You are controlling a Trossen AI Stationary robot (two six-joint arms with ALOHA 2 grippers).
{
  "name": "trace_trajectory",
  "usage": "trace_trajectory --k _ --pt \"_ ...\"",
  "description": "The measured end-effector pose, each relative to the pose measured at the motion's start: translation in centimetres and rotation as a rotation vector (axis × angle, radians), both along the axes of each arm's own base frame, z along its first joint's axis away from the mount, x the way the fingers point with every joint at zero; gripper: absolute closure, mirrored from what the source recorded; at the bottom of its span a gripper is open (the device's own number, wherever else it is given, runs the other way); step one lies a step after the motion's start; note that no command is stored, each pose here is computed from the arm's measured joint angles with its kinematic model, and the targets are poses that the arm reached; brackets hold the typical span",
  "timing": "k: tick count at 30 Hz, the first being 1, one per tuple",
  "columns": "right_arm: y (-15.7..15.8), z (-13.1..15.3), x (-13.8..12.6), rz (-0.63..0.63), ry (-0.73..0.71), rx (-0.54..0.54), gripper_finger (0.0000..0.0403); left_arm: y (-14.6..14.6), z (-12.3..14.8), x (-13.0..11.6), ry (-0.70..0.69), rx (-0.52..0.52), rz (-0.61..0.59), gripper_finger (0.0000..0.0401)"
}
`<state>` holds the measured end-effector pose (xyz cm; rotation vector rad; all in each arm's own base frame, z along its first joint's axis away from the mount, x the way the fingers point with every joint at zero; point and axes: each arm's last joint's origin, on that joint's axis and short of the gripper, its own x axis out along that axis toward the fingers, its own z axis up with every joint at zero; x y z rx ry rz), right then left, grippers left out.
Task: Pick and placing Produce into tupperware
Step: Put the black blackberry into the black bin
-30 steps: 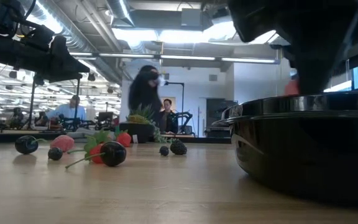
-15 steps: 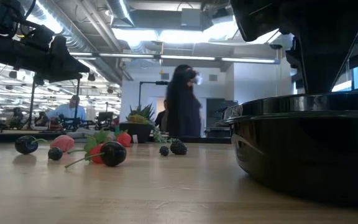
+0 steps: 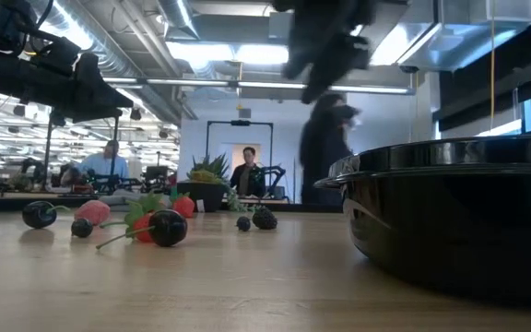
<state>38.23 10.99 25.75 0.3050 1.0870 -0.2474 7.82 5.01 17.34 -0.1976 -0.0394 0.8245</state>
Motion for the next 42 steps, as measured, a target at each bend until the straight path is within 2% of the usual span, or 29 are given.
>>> trace_trajectory --k 4,6,15,27,32,42 --pt "-2.9 -0.2 1.1 0.013 -0.008 -0.046 0.0145 0.0 0.0 0.0 0.0 0.0 0.0 0.0181" --pt "-4.0 -0.9 1.8 0.066 -0.016 -0.087 0.0144 0.0 0.0 0.0 0.0 0.0 0.0 0.0181" --pt "-6.0 -6.4 3.3 0.264 -0.066 -0.213 0.0144 0.0 0.0 0.0 0.0 0.0 0.0 0.0181" --pt "-6.9 -11.1 1.6 0.163 -0.084 -0.164 0.0144 0.0 0.0 0.0 0.0 0.0 0.0 0.0181" --pt "-6.7 -12.5 1.0 0.15 -0.129 -0.103 0.0144 0.0 0.0 0.0 0.0 0.0 0.0 0.0181" --pt "-6.6 -13.1 0.9 0.152 -0.196 -0.107 0.0178 0.0 0.0 0.0 0.0 0.0 0.0 0.0181"
